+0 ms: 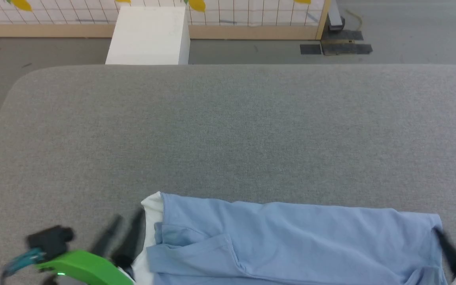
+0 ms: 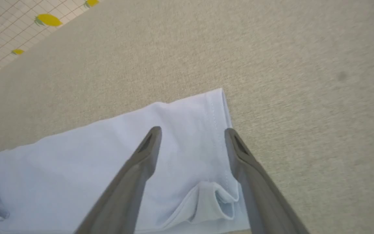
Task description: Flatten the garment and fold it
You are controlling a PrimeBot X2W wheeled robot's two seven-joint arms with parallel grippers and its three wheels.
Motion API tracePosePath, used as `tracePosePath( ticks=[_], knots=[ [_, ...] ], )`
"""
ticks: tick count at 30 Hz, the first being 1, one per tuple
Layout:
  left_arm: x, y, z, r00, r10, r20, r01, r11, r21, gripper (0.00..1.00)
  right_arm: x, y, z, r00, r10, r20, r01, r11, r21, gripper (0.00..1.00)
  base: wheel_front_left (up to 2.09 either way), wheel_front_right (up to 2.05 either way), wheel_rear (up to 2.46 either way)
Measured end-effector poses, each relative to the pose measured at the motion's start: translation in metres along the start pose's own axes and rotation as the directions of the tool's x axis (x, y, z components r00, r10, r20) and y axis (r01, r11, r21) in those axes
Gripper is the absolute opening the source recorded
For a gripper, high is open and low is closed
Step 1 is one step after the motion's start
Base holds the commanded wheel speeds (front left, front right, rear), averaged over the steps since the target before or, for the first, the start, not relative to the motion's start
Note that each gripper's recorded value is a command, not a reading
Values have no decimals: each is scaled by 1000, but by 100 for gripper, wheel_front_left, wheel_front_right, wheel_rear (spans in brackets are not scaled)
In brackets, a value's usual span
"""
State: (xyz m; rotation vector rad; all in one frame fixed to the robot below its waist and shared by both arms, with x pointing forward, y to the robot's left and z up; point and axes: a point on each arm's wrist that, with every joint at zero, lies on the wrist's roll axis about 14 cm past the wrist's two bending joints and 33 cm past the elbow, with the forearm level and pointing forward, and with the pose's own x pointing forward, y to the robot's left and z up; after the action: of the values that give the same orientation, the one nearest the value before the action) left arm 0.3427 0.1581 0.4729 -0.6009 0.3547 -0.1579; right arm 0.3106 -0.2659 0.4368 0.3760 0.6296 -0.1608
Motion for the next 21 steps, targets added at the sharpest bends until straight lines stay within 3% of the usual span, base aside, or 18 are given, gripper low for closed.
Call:
tracePosePath(
  ticks=[3, 7, 14, 21],
  knots=[
    [-8, -6, 48, 970, 5, 243, -23, 997, 72, 100, -13, -3, 38, 982, -22, 188, 31, 998, -46, 100, 0, 0, 0],
    [-21, -11, 77, 889, 7, 457, -49, 996, 79, 100, -16, -7, 44, 966, -46, 253, 69, 994, -84, 100, 0, 0, 0],
    [-30, 0, 63, 881, 18, 474, -143, 963, 228, 100, -4, -17, 2, 990, -76, 122, 86, 993, -81, 100, 0, 0, 0],
    [-28, 1, 46, 905, 10, 426, -138, 953, 270, 100, 10, -27, -31, 994, -109, 4, 109, 991, -73, 100, 0, 0, 0]
  ],
)
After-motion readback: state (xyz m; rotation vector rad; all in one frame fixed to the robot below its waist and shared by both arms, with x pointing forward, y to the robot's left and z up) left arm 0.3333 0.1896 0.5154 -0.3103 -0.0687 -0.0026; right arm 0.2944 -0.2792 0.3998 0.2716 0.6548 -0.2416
